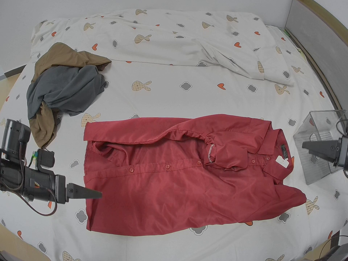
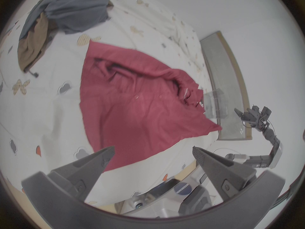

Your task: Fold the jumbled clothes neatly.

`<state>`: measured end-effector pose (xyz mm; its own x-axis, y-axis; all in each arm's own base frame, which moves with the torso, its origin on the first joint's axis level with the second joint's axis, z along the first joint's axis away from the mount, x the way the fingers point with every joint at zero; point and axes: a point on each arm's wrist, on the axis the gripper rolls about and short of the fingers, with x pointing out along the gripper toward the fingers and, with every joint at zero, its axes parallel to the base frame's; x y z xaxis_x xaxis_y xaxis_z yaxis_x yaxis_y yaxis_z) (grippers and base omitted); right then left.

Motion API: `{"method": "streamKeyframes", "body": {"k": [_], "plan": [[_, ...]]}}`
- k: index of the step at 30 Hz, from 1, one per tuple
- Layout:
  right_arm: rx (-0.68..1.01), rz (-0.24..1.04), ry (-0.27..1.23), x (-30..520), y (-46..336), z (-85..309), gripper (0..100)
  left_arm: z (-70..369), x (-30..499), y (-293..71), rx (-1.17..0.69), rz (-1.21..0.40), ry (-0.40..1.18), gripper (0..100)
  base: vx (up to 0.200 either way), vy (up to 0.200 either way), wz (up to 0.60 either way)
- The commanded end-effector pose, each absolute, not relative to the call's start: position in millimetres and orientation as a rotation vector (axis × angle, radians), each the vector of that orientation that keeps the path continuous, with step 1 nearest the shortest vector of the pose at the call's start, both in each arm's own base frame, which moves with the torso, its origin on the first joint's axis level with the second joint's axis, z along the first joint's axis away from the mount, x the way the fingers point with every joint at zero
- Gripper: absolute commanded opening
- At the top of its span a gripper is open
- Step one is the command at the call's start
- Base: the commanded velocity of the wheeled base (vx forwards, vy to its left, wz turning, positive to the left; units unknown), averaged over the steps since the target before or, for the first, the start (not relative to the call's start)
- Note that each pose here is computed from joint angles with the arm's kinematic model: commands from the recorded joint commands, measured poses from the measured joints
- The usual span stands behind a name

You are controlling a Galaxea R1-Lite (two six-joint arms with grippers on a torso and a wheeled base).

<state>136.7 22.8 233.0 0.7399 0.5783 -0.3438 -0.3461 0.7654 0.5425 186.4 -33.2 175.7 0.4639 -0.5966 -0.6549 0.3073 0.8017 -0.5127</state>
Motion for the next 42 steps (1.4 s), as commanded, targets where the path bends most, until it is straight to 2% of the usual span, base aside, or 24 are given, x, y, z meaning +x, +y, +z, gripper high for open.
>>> {"method": "streamKeyframes", "body": {"k": [1,2,3,5,8,9,11,14,16,17,18,23,28,33,42], "plan": [[0.264,0.314,0.559,122.7,40.9,284.5,100,237.1,196.8,-56.0,-0.440,-0.665,0.749,100,0.000,0.000,0.00],[0.065,0.222,0.592,121.0,49.2,273.6,100,240.5,197.8,-55.0,-0.458,-0.654,0.740,100,0.000,0.000,0.00],[-0.021,0.205,0.597,117.7,53.9,267.3,100,241.0,198.4,-55.0,-0.460,-0.652,0.739,100,0.000,0.000,0.00],[-0.172,0.249,0.591,99.9,62.9,251.3,100,241.3,198.1,-54.9,-0.459,-0.647,0.737,100,0.000,0.000,0.00],[-0.235,0.409,0.659,83.3,62.9,227.8,100,241.0,197.5,-54.2,-0.455,-0.634,0.734,100,0.000,0.000,0.00],[-0.236,0.415,0.665,82.9,62.7,226.1,100,240.6,197.4,-54.2,-0.455,-0.633,0.735,100,0.000,0.000,0.00],[-0.253,0.519,0.768,72.5,58.2,196.9,100,239.8,197.8,-52.7,-0.451,-0.615,0.732,100,0.000,0.000,0.00],[-0.310,0.549,0.869,64.9,55.3,167.7,100,240.4,197.3,-52.1,-0.448,-0.609,0.727,100,0.000,0.000,0.00],[-0.315,0.549,0.874,64.4,55.1,166.2,100,240.4,197.3,-52.1,-0.448,-0.609,0.727,100,0.000,0.000,0.00],[-0.391,0.617,0.926,55.7,56.4,148.7,100,240.9,196.1,-51.9,-0.447,-0.610,0.724,100,0.000,0.000,0.00],[-0.415,0.624,0.953,53.7,56.1,141.7,100,240.9,196.1,-51.9,-0.447,-0.610,0.724,100,0.000,0.000,0.00],[-0.456,0.613,1.039,58.6,62.2,126.8,100,240.5,196.1,-51.9,-0.447,-0.608,0.725,100,0.000,0.000,0.00],[-0.461,0.610,1.050,70.4,75.3,117.4,100,239.2,195.8,-52.1,-0.444,-0.609,0.729,100,0.000,0.000,0.00],[-0.494,0.604,1.104,86.5,94.2,91.2,100,241.7,192.9,-51.5,-0.443,-0.612,0.717,100,0.000,0.000,0.00],[-0.453,0.551,1.089,116.4,112.4,65.5,100,246.1,187.3,-50.4,-0.440,-0.618,0.696,100,0.000,0.000,0.00]]}}
